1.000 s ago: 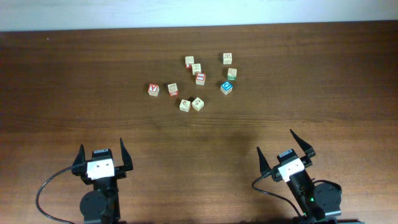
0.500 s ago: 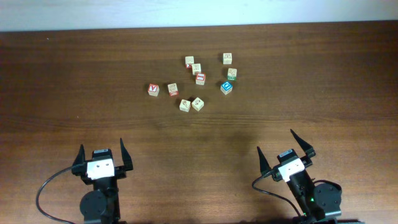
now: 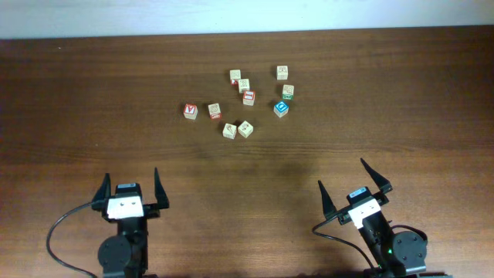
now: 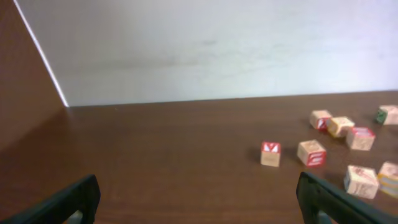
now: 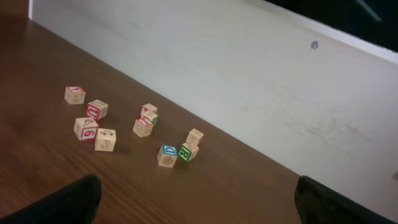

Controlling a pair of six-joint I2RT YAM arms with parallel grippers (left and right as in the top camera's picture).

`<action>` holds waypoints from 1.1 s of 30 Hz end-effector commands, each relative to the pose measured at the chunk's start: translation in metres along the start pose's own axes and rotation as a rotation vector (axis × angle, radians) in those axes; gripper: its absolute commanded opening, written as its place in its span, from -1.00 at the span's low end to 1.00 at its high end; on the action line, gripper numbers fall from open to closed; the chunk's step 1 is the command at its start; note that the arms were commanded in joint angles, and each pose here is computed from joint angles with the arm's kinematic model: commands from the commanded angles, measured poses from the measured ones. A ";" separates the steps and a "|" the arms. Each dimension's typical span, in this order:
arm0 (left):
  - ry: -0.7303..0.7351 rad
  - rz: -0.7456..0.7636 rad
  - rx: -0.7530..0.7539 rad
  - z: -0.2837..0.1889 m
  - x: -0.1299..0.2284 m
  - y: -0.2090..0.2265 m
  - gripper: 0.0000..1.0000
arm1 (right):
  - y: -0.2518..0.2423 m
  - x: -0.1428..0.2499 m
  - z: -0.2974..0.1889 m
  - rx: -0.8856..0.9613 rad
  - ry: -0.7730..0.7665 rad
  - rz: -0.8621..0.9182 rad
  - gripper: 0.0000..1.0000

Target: Rotate 5 blocks

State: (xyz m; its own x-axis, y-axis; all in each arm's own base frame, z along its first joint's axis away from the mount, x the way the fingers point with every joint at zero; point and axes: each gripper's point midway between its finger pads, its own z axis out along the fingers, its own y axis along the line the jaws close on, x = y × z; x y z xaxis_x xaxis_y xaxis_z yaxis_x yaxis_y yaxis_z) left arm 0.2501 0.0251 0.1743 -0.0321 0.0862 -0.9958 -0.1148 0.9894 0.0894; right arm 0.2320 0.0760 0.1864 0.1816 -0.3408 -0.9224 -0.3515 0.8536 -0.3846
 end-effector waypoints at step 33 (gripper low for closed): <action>0.626 -0.170 0.538 0.151 -0.099 -0.096 0.98 | -0.047 -0.099 0.136 -0.454 0.666 0.362 0.97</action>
State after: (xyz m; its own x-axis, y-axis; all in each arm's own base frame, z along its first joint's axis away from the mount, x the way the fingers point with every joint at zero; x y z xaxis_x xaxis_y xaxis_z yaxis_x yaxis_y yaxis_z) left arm 0.4053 -0.0458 0.2510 -0.6167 -0.0061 -0.7872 0.2738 0.9359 -0.2218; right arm 0.3375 0.1153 0.3001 -0.4925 -0.3592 -0.7927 -0.6284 0.7770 0.0383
